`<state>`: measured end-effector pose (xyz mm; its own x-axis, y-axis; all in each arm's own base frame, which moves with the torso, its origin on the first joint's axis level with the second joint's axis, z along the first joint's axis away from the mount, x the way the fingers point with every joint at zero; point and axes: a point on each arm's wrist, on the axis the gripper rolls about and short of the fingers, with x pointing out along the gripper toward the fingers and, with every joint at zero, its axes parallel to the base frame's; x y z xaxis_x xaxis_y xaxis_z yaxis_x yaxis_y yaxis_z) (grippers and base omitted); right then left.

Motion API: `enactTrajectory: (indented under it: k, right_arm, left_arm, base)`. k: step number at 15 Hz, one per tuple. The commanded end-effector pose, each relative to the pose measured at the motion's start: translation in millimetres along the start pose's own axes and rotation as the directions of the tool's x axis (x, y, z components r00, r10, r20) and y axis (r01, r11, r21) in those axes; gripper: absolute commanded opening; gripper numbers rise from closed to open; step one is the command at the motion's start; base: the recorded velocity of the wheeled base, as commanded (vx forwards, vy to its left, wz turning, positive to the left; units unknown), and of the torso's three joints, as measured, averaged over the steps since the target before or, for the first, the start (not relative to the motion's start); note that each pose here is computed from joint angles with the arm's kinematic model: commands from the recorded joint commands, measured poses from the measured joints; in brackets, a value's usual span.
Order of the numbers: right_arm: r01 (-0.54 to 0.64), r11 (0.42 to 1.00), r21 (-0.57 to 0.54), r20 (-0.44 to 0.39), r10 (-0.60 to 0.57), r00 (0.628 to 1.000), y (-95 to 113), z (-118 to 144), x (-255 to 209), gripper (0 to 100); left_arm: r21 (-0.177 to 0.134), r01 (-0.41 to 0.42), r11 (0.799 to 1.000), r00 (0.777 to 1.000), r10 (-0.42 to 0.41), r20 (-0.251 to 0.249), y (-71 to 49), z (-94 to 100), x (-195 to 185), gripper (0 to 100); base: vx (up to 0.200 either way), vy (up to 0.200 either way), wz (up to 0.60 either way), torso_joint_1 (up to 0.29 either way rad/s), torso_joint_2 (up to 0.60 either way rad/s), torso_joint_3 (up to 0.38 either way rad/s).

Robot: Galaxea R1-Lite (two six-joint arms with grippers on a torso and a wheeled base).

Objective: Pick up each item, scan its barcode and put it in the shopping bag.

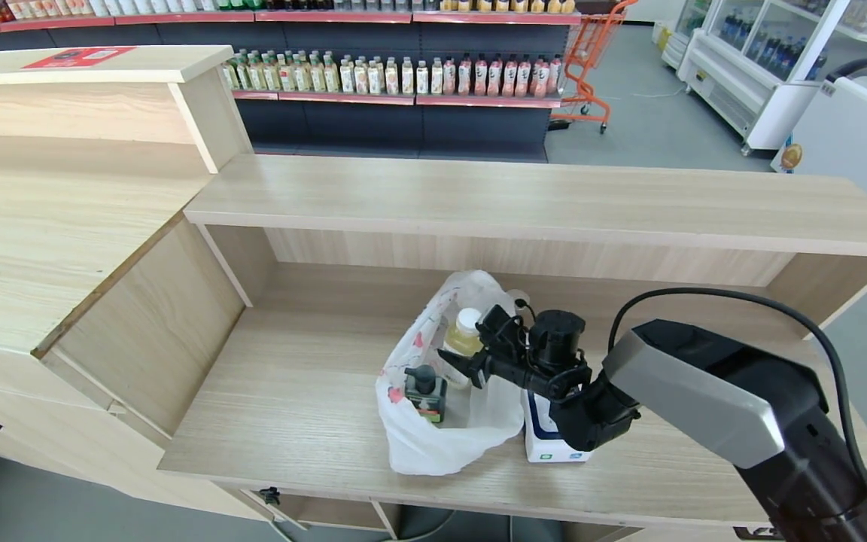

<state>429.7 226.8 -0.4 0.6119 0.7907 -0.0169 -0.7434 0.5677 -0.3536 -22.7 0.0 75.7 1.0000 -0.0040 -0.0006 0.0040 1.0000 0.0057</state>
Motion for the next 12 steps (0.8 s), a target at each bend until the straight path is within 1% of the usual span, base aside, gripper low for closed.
enactTrajectory:
  k: [1,2,3,4,5,6,7,9,11,12]
  right_arm:
    - [-0.009,1.000,0.009,-0.013,0.009,1.000,3,-4,0,100]
    - [-0.003,1.000,0.010,0.003,0.003,1.000,-1,6,0,100]
    - [0.005,0.999,0.034,0.025,-0.006,1.000,-7,26,-5,100]
    - [0.007,0.997,0.079,0.038,-0.010,0.999,-11,46,-13,100]
    - [0.006,0.989,0.147,0.039,-0.012,0.999,-13,71,-28,100]
    - [0.008,0.978,0.211,0.025,-0.014,1.000,-15,95,-48,100]
    - [0.032,0.969,0.245,0.004,-0.034,0.999,-22,109,-71,100]
    - [0.105,0.952,0.289,-0.083,-0.084,0.993,-34,128,-127,100]
    - [0.202,0.921,0.334,-0.177,-0.149,0.973,-44,151,-185,100]
    - [0.249,0.905,0.346,-0.216,-0.181,0.959,-45,163,-213,100]
  left_arm:
    - [0.000,0.001,1.000,1.000,-0.001,0.001,0.0,0.0,0,100]
    - [0.000,-0.001,1.000,1.000,0.001,0.001,0.0,0.0,0,100]
    - [0.000,0.001,1.000,1.000,-0.001,0.001,0.0,0.0,0,100]
    - [0.000,-0.001,1.000,1.000,0.001,0.001,0.0,0.0,0,100]
    - [0.000,0.001,1.000,1.000,-0.001,0.001,0.0,0.0,0,100]
    - [0.000,0.001,1.000,1.000,-0.001,0.001,0.0,0.0,0,100]
    - [0.000,-0.001,1.000,1.000,0.001,0.001,0.0,0.0,0,100]
    - [0.000,0.001,1.000,1.000,-0.001,0.001,0.0,0.0,0,100]
    - [0.000,-0.001,1.000,1.000,0.001,0.001,0.0,0.0,0,100]
    - [0.000,-0.001,1.000,1.000,0.001,0.001,0.0,0.0,0,100]
  base:
    - [0.000,0.000,0.00,0.000,0.00,0.000]
    - [0.000,0.000,0.00,0.000,0.00,0.000]
    - [0.000,0.000,0.00,0.000,0.00,0.000]
    - [0.000,0.000,0.00,0.000,0.00,0.000]
    - [0.000,0.000,0.00,0.000,0.00,0.000]
    - [0.000,0.000,0.00,0.000,0.00,0.000]
    - [0.000,0.000,0.00,0.000,0.00,0.000]
    - [0.000,0.000,0.00,0.000,0.00,0.000]
    - [0.000,0.000,0.00,0.000,0.00,0.000]
    - [0.000,0.000,0.00,0.000,0.00,0.000]
